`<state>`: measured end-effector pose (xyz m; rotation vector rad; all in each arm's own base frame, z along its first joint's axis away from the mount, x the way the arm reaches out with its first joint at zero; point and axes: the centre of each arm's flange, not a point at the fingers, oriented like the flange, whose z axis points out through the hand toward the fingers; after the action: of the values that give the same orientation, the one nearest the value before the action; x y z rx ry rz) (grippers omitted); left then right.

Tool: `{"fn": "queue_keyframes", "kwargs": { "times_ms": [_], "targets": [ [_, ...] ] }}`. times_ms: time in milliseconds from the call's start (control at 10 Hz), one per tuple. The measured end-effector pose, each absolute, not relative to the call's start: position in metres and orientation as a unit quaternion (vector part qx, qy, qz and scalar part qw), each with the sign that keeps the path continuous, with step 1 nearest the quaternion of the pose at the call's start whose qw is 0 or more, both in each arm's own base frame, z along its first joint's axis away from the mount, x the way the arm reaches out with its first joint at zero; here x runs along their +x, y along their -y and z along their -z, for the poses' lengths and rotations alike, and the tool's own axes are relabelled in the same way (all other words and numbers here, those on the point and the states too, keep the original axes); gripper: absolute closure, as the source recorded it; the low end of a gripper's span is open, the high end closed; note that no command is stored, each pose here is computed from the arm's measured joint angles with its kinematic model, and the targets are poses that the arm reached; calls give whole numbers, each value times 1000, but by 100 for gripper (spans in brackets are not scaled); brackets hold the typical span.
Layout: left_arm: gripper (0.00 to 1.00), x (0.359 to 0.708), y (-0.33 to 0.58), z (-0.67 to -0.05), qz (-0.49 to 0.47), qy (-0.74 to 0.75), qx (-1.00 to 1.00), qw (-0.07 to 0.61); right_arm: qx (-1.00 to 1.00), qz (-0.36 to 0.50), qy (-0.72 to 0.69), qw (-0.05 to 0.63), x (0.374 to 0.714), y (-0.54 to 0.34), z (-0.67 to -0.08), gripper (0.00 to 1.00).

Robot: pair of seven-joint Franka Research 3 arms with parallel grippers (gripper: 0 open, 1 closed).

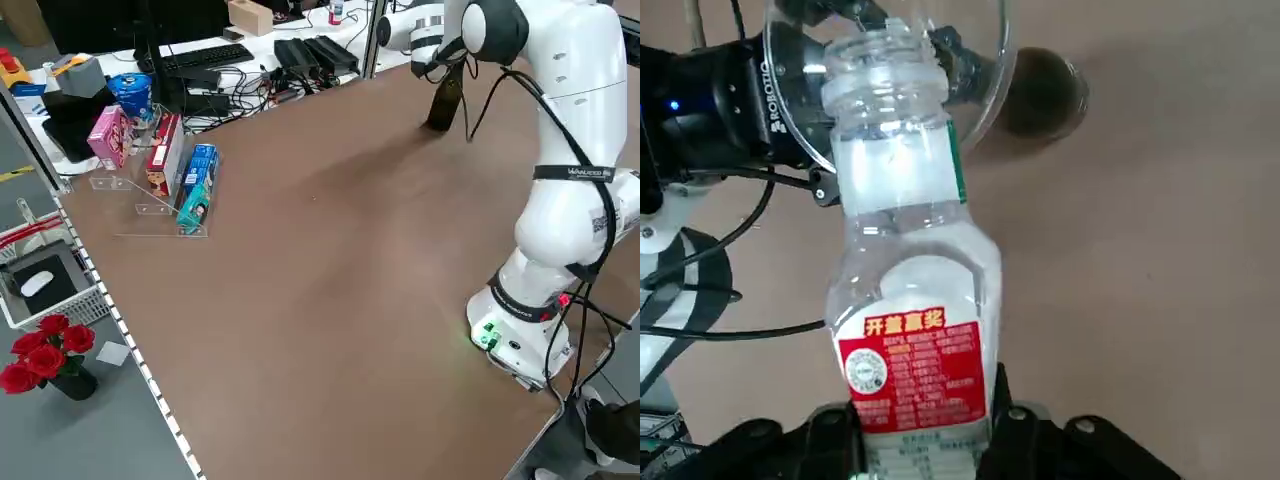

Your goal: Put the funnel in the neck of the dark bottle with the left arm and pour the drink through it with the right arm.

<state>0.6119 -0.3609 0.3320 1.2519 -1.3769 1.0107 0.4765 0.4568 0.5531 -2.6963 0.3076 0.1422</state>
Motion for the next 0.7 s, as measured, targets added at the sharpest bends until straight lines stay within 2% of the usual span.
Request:
{"fn": "queue_keyframes", "kwargs": {
  "times_ms": [700],
  "targets": [
    [75, 612, 360, -332, -416, 566, 515, 491, -961, -81, -140, 226, 482, -462, -559, 57]
  ]
}}
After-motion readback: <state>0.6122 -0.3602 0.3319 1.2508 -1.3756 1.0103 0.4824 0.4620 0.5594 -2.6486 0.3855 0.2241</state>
